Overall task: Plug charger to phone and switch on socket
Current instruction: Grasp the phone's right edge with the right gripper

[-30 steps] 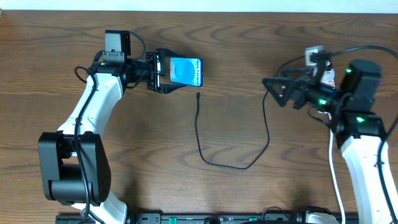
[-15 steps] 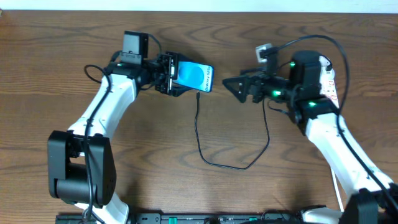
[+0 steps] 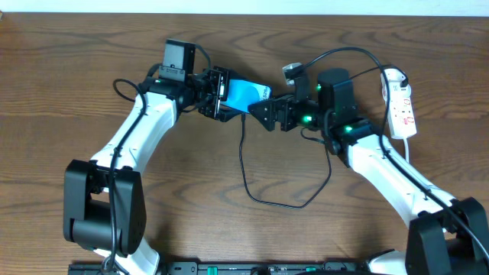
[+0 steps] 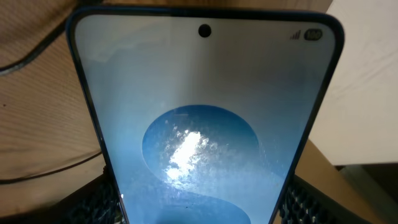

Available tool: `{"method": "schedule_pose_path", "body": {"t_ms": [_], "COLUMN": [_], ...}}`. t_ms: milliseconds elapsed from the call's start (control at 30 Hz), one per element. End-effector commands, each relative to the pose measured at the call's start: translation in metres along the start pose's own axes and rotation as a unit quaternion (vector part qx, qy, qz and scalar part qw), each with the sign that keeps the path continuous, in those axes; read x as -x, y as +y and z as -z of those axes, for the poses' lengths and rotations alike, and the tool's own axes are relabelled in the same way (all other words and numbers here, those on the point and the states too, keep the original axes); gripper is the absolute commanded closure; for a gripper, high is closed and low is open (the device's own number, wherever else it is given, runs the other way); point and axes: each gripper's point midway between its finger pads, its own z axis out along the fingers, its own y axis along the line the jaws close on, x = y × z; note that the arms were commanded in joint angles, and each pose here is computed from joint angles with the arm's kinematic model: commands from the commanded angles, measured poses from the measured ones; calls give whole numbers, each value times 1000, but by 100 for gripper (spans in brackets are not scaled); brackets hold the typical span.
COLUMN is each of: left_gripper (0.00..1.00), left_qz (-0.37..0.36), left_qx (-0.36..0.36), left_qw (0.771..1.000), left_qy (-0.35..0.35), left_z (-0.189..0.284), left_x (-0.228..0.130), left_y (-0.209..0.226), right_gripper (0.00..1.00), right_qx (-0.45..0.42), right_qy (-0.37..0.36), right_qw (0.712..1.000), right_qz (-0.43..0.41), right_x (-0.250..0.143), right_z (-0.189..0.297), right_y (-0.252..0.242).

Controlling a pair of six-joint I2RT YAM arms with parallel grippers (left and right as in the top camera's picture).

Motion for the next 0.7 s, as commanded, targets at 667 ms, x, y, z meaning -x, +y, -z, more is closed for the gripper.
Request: {"method": "schedule_pose_path", "body": {"t_ms": [667], "left_gripper": [40], "left_qz": [-34], "left_qx": [4], "left_qw": [999], "left_qy": [18], "left_z": [-6], "left_x": [-25], "left_y": [-2], "right_gripper": [42], "right_qx": [-36], "right_qy": [-15], "right_qw": [999], "right_qz": [3], "right_x": [2], "right_z": [-23], "right_y": [-16]}}
